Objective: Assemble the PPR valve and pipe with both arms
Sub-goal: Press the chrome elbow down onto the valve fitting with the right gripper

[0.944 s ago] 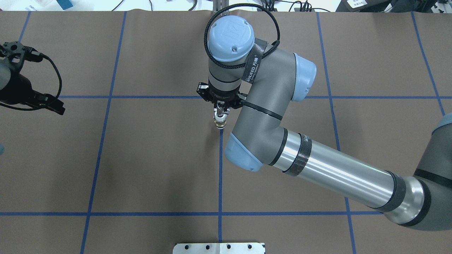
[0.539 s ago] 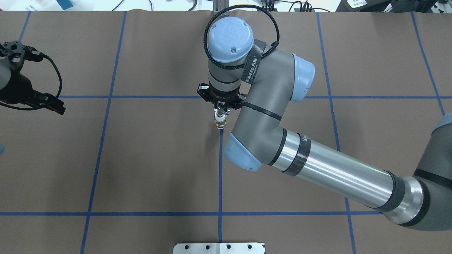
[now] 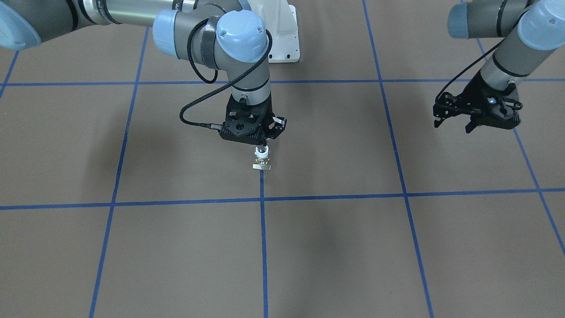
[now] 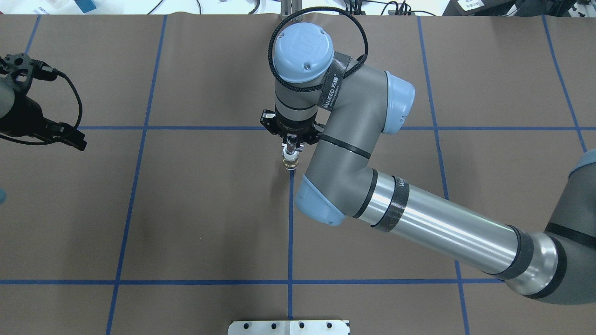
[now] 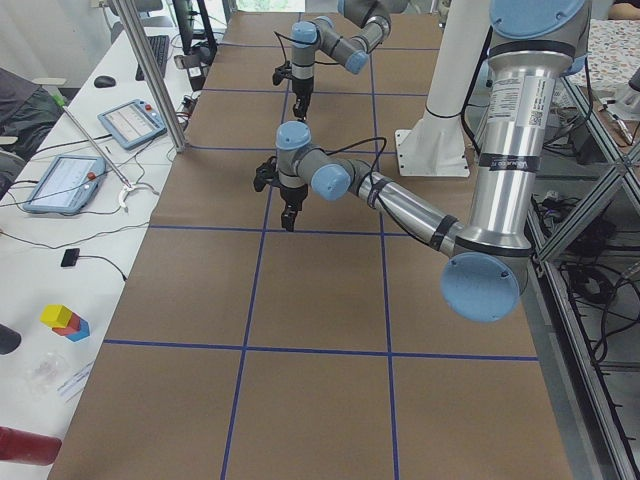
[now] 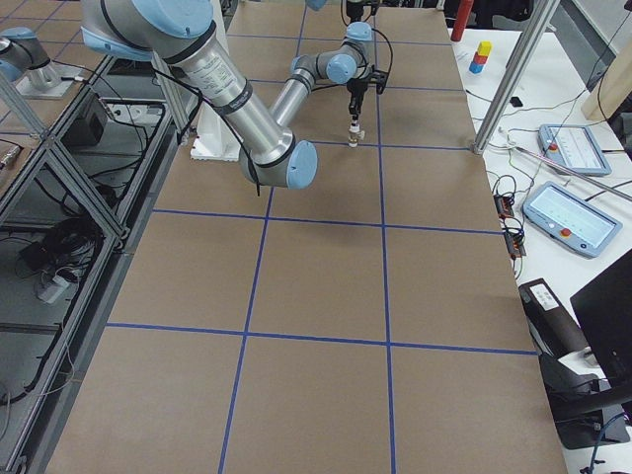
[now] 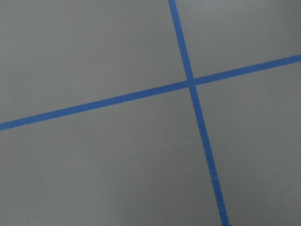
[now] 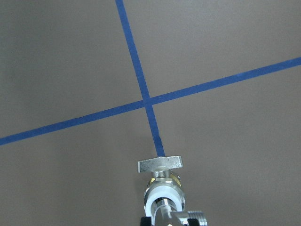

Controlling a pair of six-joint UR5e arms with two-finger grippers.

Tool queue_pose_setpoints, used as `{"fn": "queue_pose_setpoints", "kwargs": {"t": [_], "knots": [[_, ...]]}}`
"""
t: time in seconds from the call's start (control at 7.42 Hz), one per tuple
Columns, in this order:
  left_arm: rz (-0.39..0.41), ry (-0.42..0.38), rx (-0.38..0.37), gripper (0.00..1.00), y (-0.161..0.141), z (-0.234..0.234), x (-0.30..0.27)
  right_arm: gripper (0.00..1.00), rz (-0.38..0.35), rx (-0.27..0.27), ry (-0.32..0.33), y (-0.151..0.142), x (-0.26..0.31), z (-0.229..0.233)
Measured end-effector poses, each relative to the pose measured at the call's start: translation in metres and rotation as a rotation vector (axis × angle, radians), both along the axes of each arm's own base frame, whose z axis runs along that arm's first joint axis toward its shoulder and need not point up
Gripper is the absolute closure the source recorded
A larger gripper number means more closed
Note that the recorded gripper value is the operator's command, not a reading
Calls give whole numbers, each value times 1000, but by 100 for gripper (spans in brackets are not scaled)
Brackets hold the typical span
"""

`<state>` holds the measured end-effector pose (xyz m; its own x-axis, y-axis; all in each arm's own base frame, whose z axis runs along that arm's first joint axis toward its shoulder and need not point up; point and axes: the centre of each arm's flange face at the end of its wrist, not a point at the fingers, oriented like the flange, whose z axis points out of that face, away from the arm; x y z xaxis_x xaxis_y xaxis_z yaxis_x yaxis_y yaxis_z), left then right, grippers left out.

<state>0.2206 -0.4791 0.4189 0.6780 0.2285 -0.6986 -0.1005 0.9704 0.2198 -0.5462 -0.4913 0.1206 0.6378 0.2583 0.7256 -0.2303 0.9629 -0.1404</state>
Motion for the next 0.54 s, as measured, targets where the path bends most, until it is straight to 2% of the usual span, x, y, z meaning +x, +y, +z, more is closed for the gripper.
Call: {"fn": "queue_pose_setpoints", "kwargs": {"t": [0.54], "knots": [[0,2,1,16,0,-1,0,100,-4,-1,0,2,-2,0]]}}
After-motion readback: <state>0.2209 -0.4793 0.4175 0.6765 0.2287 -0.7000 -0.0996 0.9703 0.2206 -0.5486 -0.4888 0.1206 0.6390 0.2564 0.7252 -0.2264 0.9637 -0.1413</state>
